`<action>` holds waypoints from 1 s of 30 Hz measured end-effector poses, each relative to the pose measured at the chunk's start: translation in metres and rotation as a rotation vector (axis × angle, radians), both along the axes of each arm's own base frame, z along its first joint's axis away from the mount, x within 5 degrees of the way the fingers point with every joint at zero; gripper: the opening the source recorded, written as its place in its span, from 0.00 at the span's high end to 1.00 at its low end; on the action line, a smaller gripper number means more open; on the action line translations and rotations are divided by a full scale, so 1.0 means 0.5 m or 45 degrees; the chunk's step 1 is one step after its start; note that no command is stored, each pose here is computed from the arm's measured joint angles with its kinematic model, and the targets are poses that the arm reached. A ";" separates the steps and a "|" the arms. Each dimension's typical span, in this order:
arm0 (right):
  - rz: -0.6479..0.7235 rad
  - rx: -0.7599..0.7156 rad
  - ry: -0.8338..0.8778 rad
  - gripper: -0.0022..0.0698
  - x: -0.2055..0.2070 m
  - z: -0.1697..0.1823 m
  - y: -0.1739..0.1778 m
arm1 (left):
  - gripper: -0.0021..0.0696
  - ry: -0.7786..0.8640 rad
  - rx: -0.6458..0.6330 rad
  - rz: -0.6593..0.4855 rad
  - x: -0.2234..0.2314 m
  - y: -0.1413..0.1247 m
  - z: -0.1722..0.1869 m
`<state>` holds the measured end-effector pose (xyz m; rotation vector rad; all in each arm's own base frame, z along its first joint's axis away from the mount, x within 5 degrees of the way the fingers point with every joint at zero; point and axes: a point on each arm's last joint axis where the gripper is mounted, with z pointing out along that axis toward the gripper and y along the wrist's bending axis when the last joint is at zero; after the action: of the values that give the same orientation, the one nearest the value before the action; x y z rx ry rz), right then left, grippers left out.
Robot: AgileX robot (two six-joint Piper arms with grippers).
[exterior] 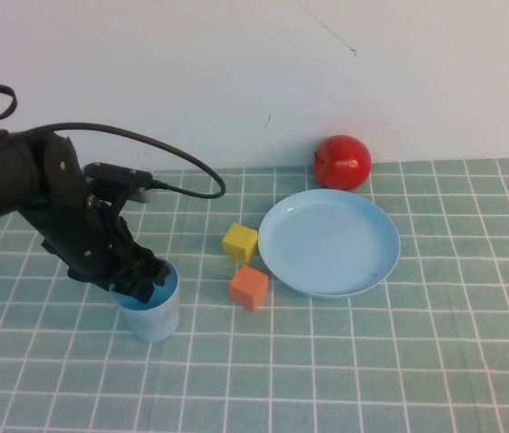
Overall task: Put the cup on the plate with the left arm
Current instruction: Pick up the cup from the table, then place the cup on the plate
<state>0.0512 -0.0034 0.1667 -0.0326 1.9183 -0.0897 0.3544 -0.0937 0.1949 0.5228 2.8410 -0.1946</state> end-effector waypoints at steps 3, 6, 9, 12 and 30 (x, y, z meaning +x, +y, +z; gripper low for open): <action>0.000 0.000 0.000 0.97 0.000 0.000 0.000 | 0.61 0.029 0.006 0.006 0.003 -0.001 -0.017; 0.000 0.000 0.000 0.97 0.000 0.000 0.000 | 0.81 0.042 0.006 0.007 0.003 -0.001 -0.022; 0.000 0.000 0.000 0.97 0.000 0.000 0.000 | 0.92 0.053 -0.013 0.020 0.003 -0.004 -0.023; 0.000 0.002 0.000 0.97 0.000 0.000 0.000 | 0.95 0.076 -0.051 0.038 0.003 -0.009 -0.019; 0.003 0.029 -0.001 0.97 0.000 0.000 0.002 | 0.95 -0.347 -0.441 -0.120 0.068 -0.216 0.221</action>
<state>0.0512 -0.0025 0.1667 -0.0196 1.9185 -0.0661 0.3886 -0.2018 0.3053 0.5578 2.4487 -0.5737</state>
